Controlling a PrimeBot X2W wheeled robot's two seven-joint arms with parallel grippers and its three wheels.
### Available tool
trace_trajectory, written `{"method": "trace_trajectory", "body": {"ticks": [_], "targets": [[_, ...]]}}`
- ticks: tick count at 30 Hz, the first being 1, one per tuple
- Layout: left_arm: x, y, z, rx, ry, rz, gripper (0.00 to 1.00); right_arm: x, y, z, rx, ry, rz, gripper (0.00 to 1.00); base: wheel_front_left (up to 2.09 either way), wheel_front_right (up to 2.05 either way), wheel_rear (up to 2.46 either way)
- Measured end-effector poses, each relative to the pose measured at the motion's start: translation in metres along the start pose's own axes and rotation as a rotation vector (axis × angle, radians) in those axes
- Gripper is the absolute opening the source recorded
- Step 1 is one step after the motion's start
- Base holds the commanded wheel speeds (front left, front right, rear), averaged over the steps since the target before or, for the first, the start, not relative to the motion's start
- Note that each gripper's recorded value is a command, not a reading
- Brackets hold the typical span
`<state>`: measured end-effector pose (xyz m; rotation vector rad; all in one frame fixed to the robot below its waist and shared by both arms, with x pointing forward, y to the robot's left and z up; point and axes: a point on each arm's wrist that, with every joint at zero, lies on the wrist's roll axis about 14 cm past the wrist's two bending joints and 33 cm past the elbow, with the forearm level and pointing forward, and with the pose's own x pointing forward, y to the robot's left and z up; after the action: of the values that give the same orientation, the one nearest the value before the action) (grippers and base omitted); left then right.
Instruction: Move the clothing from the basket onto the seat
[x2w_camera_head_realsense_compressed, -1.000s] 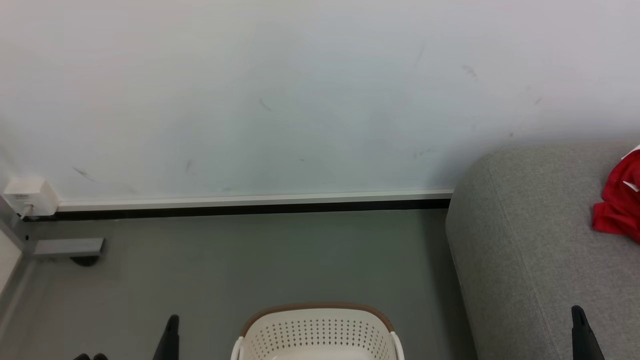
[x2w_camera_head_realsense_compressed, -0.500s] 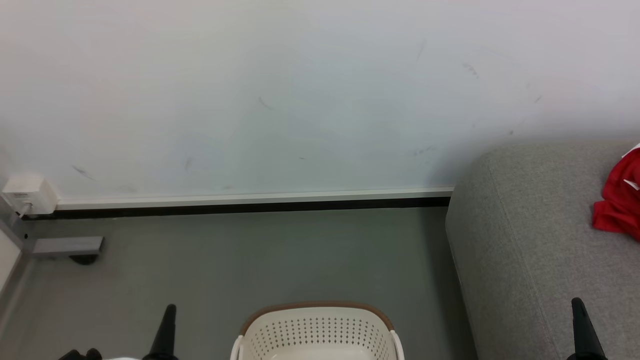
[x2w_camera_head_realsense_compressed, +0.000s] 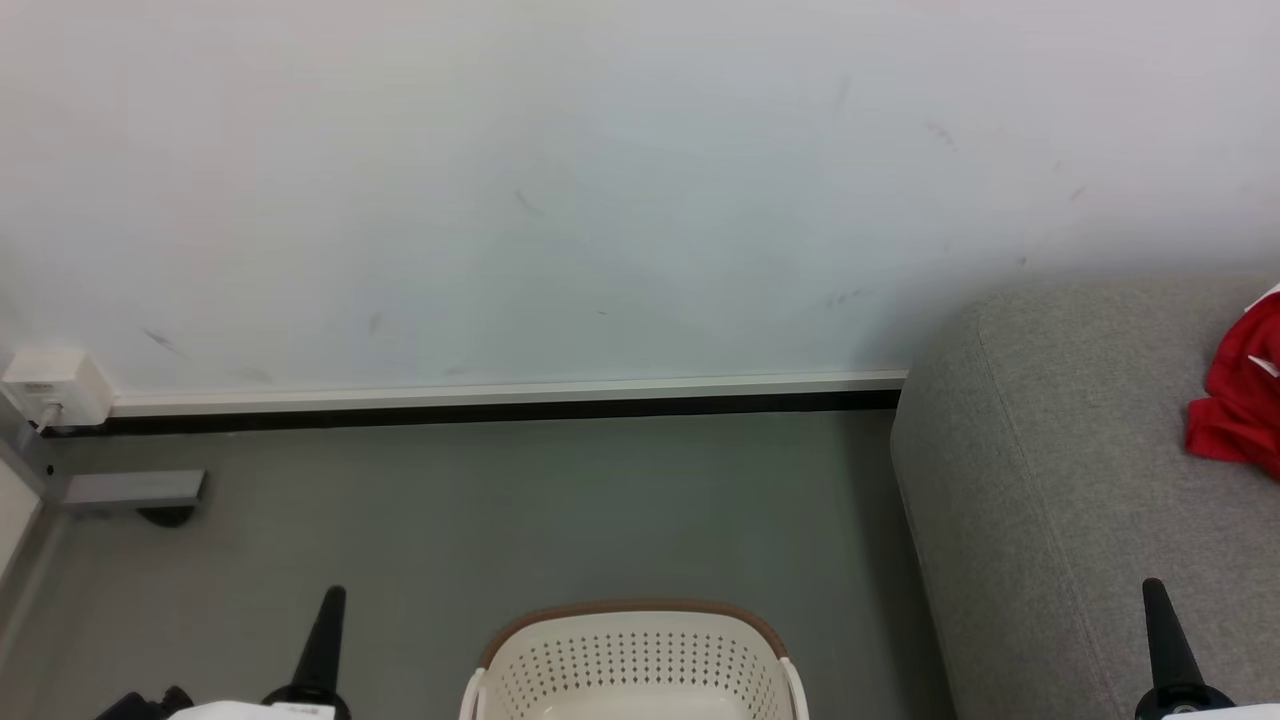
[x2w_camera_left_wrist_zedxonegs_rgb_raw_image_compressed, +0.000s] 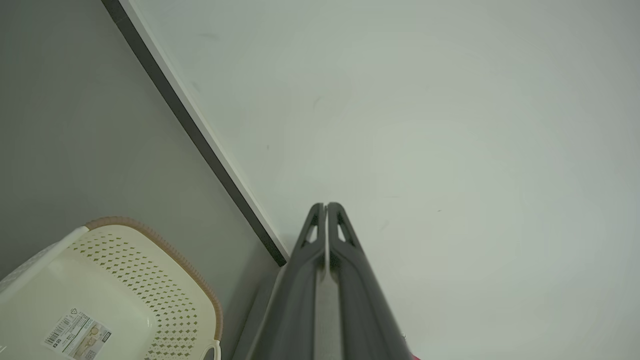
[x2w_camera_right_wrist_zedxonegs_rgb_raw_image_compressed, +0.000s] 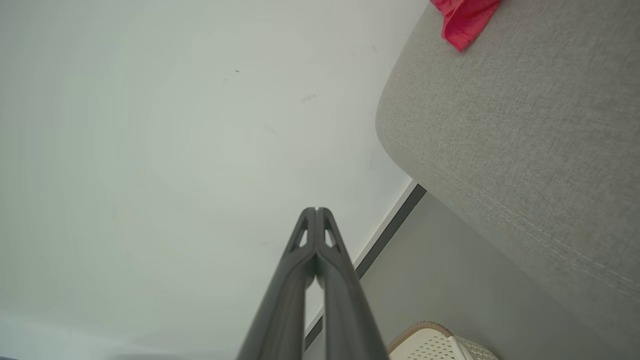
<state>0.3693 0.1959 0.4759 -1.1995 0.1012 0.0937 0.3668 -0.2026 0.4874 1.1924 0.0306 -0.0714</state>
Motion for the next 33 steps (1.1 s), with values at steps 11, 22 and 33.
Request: {"method": "trace_trajectory", "body": {"ticks": [11,22,33], "targets": [[0.004,-0.007,0.002,-0.096,0.0,-0.026,0.0,0.005,0.004,0.001,0.095,0.006,0.011,0.0,0.0,0.0,0.0],[0.008,-0.013,0.006,-0.181,-0.003,-0.053,0.0,0.01,0.009,0.001,0.186,0.015,0.027,0.0,0.0,0.0,0.0],[0.011,-0.018,0.009,-0.267,0.001,-0.078,0.0,0.014,0.013,0.002,0.27,0.02,0.041,0.0,0.0,0.0,0.0]]}}
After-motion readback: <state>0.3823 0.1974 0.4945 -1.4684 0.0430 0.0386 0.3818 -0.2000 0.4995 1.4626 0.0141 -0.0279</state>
